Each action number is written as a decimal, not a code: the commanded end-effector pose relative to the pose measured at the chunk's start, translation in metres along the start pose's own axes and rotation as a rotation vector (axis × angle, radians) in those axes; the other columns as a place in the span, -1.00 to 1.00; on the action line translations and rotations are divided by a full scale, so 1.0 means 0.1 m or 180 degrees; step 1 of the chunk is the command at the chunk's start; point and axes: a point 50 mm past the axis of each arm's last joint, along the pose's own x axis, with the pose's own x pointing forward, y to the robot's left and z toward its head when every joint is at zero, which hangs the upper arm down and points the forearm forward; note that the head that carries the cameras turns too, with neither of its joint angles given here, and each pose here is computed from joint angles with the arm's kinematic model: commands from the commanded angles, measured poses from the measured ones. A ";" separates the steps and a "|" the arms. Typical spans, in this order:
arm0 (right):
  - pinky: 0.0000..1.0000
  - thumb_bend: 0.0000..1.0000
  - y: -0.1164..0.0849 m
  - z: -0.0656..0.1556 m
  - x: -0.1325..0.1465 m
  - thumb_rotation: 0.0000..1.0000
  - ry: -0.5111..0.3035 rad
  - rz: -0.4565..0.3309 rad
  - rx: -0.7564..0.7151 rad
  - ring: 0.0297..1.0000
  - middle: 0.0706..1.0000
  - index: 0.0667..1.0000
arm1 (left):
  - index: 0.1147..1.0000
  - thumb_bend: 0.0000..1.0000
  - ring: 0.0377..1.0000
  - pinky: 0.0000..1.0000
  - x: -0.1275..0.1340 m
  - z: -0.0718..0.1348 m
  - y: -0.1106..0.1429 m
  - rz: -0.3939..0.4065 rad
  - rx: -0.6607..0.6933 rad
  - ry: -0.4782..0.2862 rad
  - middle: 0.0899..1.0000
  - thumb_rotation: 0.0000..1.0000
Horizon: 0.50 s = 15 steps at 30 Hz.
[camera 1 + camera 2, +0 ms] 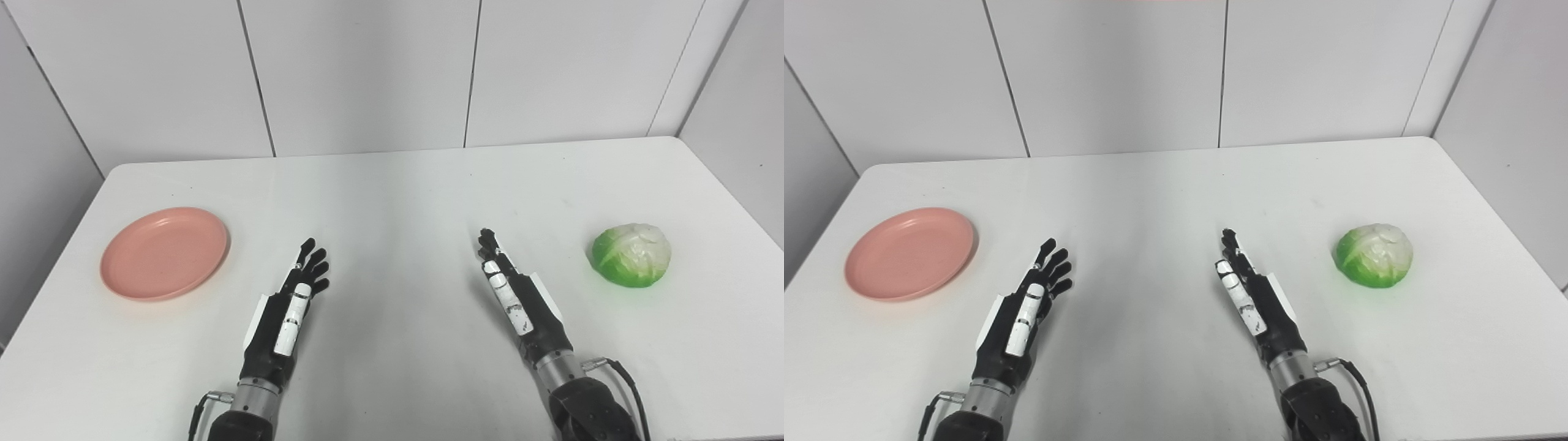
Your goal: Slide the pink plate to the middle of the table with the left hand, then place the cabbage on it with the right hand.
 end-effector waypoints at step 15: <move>1.00 -0.41 0.04 -0.04 -0.03 1.00 -0.0038 0.0009 0.0067 0.99 1.00 1.00 | 0.90 -0.06 0.88 0.81 -0.06 -0.15 0.03 0.0039 0.0032 0.0159 0.90 1.00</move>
